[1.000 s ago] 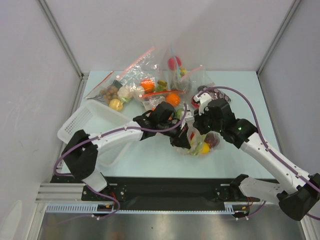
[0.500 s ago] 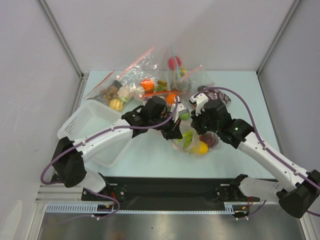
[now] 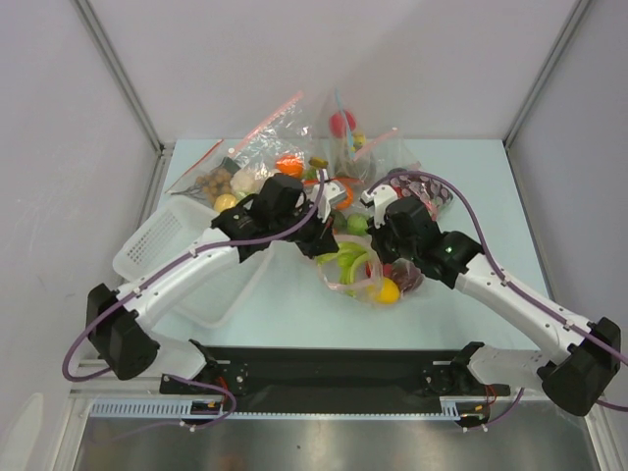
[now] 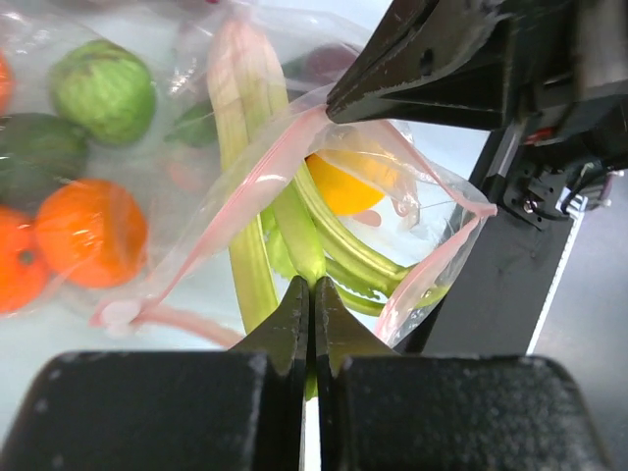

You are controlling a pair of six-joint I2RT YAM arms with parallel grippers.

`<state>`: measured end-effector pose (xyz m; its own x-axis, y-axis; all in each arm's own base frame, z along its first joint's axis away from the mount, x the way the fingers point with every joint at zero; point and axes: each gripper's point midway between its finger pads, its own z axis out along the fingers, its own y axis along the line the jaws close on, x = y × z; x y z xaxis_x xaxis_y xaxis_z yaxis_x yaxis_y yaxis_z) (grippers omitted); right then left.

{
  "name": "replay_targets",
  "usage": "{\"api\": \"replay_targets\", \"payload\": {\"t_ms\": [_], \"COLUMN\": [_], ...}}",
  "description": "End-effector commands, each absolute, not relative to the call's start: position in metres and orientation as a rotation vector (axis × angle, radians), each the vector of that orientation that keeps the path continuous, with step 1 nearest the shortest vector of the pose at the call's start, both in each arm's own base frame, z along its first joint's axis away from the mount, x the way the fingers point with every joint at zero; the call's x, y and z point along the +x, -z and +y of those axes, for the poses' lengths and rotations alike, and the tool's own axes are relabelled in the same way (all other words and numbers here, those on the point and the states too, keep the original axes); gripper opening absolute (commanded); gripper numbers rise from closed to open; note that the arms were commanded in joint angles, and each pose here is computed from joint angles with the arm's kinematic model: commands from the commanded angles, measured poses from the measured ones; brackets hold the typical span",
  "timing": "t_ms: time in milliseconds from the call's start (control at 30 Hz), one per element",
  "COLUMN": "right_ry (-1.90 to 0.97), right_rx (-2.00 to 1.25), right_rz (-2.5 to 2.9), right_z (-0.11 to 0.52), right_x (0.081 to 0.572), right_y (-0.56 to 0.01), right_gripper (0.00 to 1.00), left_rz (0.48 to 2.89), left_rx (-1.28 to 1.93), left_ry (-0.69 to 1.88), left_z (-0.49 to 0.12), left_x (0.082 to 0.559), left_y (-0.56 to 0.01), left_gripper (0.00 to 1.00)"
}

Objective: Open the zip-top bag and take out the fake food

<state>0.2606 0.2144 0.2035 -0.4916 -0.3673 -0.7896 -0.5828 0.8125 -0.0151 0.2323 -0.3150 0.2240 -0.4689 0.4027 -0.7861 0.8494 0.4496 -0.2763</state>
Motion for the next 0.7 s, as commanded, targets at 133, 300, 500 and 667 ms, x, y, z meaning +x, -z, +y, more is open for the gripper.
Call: {"api": "replay_targets", "payload": {"t_ms": [133,300,500,667], "right_ry": [-0.280,-0.314,-0.422,-0.556], "right_rx": [-0.648,-0.663,-0.732,-0.806], "right_rz": [2.087,2.081,2.083,2.057], "right_z": [0.215,0.217,0.228,0.245], "right_x": [0.275,0.271,0.253,0.237], "right_y": [-0.219,-0.223,-0.221,-0.219], "right_gripper": [0.00,0.00,0.00,0.00], "left_rz": [1.949,1.962,1.908,1.840], "left_rx": [0.918,0.848,0.745,0.725], "left_ry": [0.768,0.707,0.712,0.796], "left_z": [-0.286,-0.278,-0.281,-0.299], "left_x": [0.257,0.284,0.314,0.324], "left_y": [-0.281,-0.276,-0.292,-0.310], "left_gripper": [0.00,0.00,0.00,0.01]}}
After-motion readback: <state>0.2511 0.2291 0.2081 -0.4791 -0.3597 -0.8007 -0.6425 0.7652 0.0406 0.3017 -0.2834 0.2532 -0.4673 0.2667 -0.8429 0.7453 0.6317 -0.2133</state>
